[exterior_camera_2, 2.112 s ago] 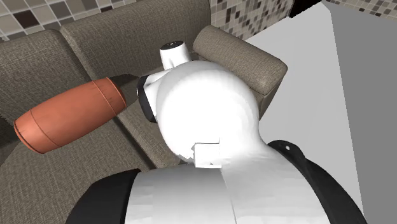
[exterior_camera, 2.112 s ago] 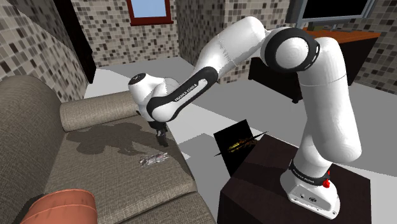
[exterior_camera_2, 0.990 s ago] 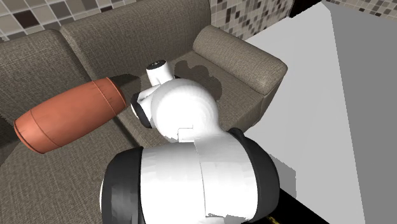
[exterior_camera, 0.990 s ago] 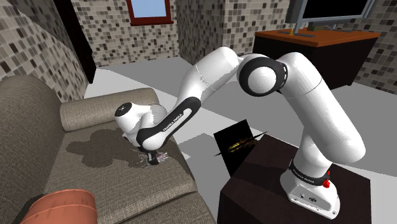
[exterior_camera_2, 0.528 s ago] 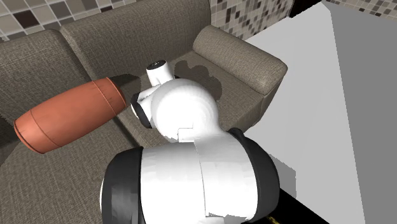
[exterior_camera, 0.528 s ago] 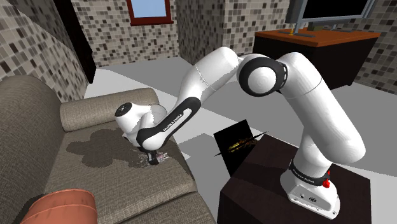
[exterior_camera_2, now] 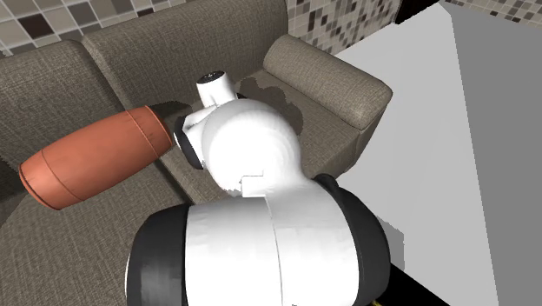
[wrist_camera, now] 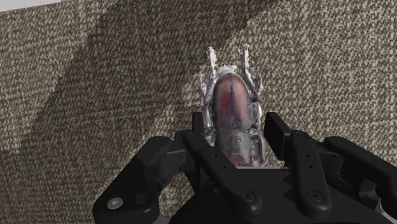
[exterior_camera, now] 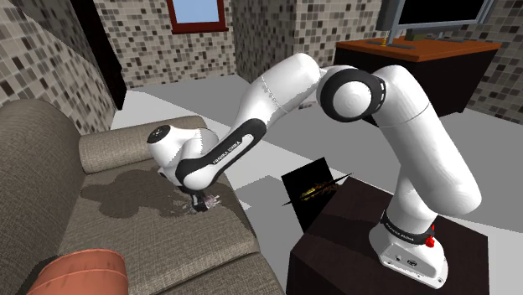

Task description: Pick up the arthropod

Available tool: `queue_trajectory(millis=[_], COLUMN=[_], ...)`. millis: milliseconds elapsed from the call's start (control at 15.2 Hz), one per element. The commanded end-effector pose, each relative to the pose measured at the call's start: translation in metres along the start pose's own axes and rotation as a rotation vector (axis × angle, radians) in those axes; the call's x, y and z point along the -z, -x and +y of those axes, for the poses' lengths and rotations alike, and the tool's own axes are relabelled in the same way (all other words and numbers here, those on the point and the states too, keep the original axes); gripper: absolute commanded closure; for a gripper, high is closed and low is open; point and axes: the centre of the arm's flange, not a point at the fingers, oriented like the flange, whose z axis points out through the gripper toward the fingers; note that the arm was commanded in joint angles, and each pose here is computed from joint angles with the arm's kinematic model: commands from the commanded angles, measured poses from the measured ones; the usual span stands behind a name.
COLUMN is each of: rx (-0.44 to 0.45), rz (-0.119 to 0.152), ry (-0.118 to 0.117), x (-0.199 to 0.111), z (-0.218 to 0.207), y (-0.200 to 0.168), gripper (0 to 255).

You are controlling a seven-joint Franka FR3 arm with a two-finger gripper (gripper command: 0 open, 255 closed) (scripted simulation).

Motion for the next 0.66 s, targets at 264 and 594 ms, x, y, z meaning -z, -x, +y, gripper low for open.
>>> queue_trajectory(millis=[264,594], rx=[0.000,0.000], rz=[0.000,0.000], ry=[0.000,0.000], x=[0.030,0.046], z=[0.004,0.006], y=[0.006,0.009], gripper=[255,255])
